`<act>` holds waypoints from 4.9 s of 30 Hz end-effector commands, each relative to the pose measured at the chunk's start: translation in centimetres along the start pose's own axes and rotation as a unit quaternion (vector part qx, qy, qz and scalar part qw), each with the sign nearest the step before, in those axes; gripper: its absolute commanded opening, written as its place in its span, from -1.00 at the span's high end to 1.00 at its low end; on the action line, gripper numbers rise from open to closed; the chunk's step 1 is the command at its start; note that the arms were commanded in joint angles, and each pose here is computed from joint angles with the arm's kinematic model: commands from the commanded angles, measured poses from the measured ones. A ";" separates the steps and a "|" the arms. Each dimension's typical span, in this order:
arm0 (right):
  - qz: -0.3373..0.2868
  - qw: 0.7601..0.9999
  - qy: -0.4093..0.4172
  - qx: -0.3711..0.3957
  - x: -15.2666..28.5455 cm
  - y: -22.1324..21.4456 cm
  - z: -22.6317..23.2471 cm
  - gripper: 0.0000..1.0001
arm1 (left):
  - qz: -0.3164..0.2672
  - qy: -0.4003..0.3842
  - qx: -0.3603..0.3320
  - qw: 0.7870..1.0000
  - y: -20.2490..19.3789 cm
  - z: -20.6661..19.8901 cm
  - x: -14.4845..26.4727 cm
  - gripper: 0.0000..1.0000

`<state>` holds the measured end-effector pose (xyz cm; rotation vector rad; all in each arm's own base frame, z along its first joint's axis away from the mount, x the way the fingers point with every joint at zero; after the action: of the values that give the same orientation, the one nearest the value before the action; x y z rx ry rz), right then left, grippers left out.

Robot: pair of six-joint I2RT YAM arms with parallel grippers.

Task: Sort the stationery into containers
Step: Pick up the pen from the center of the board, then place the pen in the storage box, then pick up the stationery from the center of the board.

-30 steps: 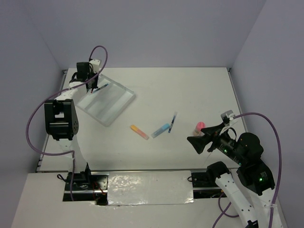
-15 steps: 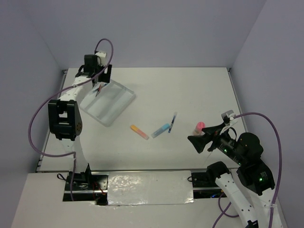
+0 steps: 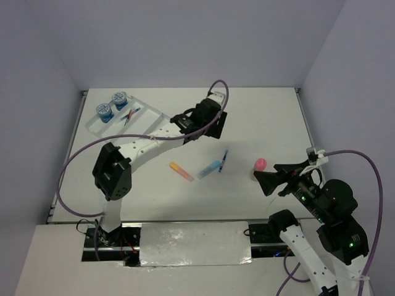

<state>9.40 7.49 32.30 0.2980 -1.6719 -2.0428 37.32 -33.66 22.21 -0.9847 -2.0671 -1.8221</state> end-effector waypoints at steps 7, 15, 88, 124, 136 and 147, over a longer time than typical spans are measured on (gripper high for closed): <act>-0.018 0.999 0.023 -0.013 1.8 0.7 1.1 -0.99 | 0.103 0.017 -0.051 0.993 -8.2 -3.9 -4.3 -0.54; -0.018 0.998 0.050 -0.018 1.3 0.7 1.8 -1.00 | 0.132 -0.015 -0.048 0.990 -11.0 -5.0 -5.9 -0.43; -0.009 0.996 0.081 0.045 -0.2 0.2 1.8 -0.99 | -0.003 0.091 -0.202 0.975 3.0 41.0 -2.1 0.57; -0.010 0.998 0.054 0.023 -2.0 1.1 1.1 -0.99 | -0.178 0.076 0.393 0.899 5.3 16.9 11.2 -0.99; -0.004 0.999 0.047 0.003 -0.9 -0.2 1.0 -0.99 | 0.078 0.284 0.375 0.879 -10.0 9.2 3.5 -0.99; 0.004 0.999 0.039 0.010 -1.1 -0.8 0.6 -1.00 | 0.095 0.354 0.384 0.848 -16.1 8.7 3.2 -0.77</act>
<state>9.58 8.64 31.75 0.3716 -1.6301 -1.9922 28.04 -25.24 11.01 -0.3056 -1.8842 -0.8882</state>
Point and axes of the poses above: each gripper's point midway between its finger pads, its own x axis back along the fingers, its own z axis along the line the jaws close on, y = z × x, the point moved 4 cm from there along x, back along the fingers, and after that the axes turned 10 degrees about x, right-handed, at the moved point
